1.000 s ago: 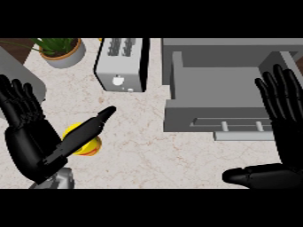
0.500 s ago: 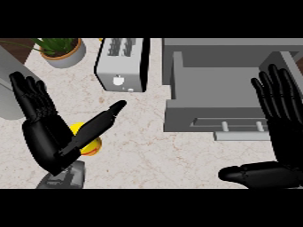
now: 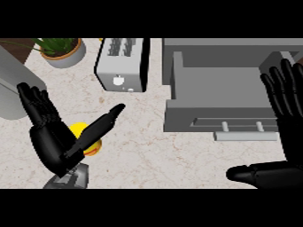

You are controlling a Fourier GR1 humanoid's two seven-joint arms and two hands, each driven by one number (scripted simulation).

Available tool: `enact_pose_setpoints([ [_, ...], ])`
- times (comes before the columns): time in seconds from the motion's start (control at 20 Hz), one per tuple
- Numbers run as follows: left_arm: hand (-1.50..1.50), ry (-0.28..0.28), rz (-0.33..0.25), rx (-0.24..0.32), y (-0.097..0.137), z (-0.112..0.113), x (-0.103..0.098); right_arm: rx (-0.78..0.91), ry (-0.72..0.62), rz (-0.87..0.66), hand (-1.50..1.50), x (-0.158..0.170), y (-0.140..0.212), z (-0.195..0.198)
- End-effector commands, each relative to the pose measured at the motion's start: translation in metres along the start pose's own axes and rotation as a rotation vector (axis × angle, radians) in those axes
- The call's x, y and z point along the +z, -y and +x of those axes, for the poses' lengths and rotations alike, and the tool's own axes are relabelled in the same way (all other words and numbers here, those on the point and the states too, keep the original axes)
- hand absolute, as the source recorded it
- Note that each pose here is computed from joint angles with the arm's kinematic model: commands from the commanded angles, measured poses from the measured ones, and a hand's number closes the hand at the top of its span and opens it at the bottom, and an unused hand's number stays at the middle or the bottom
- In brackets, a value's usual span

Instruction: Pick up the cup, place it into the drawer and close the drawer

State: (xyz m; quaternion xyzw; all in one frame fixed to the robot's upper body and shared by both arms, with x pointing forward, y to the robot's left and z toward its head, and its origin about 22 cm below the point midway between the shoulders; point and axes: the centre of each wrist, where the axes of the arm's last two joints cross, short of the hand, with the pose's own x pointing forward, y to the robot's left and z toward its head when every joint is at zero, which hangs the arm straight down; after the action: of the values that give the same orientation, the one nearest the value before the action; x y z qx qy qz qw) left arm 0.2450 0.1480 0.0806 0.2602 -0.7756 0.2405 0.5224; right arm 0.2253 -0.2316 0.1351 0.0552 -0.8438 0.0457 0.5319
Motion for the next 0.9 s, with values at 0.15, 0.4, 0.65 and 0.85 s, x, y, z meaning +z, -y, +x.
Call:
enact_pose_setpoints([
  [0.15,-1.50,-0.065,0.052,-0.030,-0.031,-0.019,0.020,0.008,0.008,0.000,-1.50,0.011,-0.013,-0.003],
  [0.4,-1.50,-0.095,0.086,-0.065,-0.040,-0.050,0.018,0.012,-0.002,0.014,-1.50,-0.005,0.019,-0.013],
  [0.65,-1.50,-0.127,0.131,-0.073,-0.050,-0.054,0.035,0.011,-0.028,0.010,-1.50,-0.003,-0.004,-0.001],
  [0.85,-1.50,-0.139,0.121,-0.077,-0.065,-0.080,0.027,0.014,-0.008,-0.003,-1.50,-0.006,0.009,-0.016],
])
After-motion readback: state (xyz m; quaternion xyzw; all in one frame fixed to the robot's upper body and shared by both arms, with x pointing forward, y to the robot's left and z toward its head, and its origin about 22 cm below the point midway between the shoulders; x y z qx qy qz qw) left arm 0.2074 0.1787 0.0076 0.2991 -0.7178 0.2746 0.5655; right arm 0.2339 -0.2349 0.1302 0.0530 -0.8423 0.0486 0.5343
